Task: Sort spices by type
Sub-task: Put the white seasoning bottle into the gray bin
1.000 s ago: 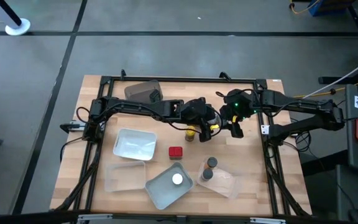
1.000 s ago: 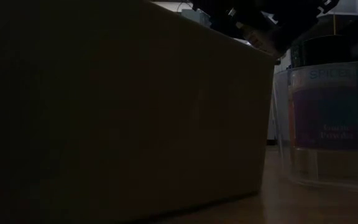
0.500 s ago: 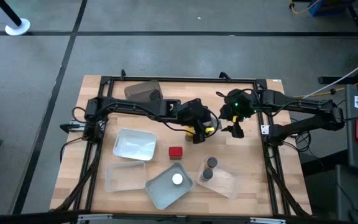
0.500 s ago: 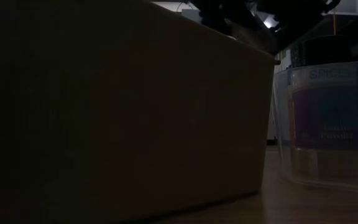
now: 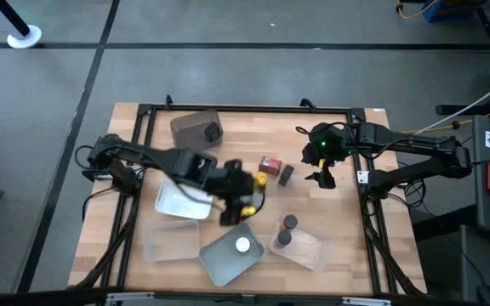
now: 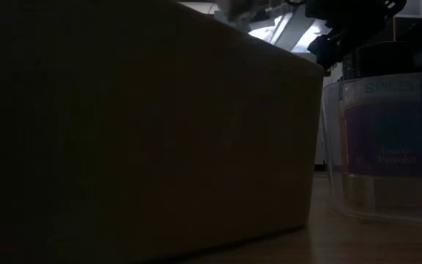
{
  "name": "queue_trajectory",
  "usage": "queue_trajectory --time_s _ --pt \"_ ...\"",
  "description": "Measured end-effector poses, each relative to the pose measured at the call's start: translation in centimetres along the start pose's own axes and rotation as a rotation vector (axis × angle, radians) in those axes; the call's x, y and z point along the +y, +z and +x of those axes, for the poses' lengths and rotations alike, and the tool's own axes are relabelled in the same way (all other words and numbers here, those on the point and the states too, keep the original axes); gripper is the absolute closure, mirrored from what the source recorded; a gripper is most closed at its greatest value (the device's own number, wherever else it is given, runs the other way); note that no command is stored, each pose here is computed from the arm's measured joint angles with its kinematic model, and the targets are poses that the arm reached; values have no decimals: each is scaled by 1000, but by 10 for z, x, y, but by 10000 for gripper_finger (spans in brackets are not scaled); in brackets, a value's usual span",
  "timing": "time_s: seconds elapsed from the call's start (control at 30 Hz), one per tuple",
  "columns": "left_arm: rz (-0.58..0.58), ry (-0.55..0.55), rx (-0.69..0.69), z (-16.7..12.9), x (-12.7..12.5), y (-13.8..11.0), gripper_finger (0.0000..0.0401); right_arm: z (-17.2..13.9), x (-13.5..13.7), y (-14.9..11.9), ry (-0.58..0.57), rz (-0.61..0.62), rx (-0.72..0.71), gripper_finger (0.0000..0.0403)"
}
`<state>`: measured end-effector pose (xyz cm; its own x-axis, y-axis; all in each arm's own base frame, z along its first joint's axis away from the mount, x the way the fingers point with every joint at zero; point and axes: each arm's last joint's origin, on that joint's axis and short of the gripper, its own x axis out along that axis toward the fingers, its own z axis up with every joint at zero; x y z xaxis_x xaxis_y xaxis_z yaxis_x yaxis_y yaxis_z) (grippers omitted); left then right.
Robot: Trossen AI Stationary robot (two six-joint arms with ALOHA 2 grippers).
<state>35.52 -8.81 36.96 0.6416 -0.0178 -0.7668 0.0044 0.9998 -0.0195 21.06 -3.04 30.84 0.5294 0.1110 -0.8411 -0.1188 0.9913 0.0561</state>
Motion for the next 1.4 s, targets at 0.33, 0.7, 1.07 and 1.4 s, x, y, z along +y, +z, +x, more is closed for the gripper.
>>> queue_trajectory --time_s 0.33,0.7,1.07,1.4 --pt "-106 -130 180 -10 -67 -37 218 0 0 0 -1 0 -1 102" --pt "-274 -118 267 18 -99 -78 218 0 0 0 -2 -1 -2 102" --pt "-312 -144 231 53 -103 -96 218 0 0 0 -2 -1 -3 102" --pt "-247 -95 299 85 -106 -109 218 0 0 0 -1 -2 -5 102"
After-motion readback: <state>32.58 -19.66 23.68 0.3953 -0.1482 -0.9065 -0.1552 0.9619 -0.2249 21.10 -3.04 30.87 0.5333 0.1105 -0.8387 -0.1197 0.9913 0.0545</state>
